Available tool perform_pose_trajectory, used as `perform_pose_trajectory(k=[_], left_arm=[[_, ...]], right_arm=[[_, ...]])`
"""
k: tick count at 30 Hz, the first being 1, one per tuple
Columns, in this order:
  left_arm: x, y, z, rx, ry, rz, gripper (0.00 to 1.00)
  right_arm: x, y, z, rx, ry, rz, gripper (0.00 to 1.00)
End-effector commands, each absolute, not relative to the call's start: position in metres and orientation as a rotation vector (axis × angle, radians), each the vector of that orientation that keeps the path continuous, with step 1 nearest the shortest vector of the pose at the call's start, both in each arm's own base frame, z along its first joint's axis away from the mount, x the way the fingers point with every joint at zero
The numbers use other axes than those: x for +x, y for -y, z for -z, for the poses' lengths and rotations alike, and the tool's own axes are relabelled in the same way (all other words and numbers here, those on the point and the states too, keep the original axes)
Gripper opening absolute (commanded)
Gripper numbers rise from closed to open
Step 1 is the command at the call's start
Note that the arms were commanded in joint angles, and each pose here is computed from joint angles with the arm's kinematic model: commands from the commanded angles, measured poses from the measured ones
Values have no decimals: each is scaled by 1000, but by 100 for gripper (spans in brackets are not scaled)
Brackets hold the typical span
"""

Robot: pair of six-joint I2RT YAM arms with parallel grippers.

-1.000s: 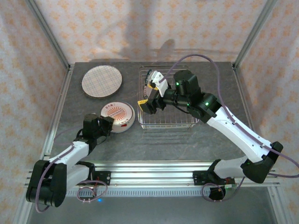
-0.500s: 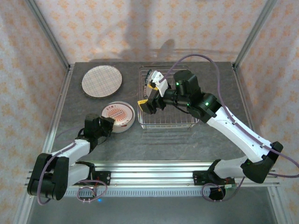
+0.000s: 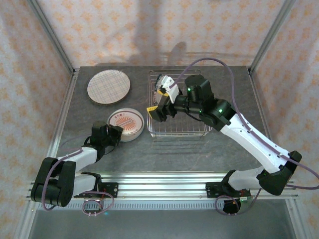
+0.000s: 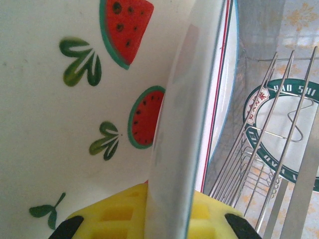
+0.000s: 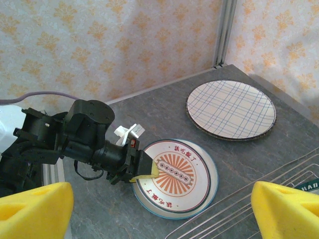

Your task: Unload the plates from the dish rack

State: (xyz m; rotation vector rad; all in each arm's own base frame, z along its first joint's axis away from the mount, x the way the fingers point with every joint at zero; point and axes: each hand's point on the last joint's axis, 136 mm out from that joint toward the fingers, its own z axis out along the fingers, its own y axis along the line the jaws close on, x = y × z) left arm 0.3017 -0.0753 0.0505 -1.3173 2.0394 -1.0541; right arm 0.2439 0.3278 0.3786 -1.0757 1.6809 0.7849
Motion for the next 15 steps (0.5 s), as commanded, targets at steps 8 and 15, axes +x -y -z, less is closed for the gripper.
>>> perform_pose_trajectory(k=[8, 15], left_arm=[[315, 76, -63, -1246, -2011, 1084, 3], [314, 76, -60, -1252, -2039, 1063, 9]], right_arm=[[242, -332, -390, -1062, -1649, -820, 92], [242, -332, -391, -1058, -1648, -821, 92]])
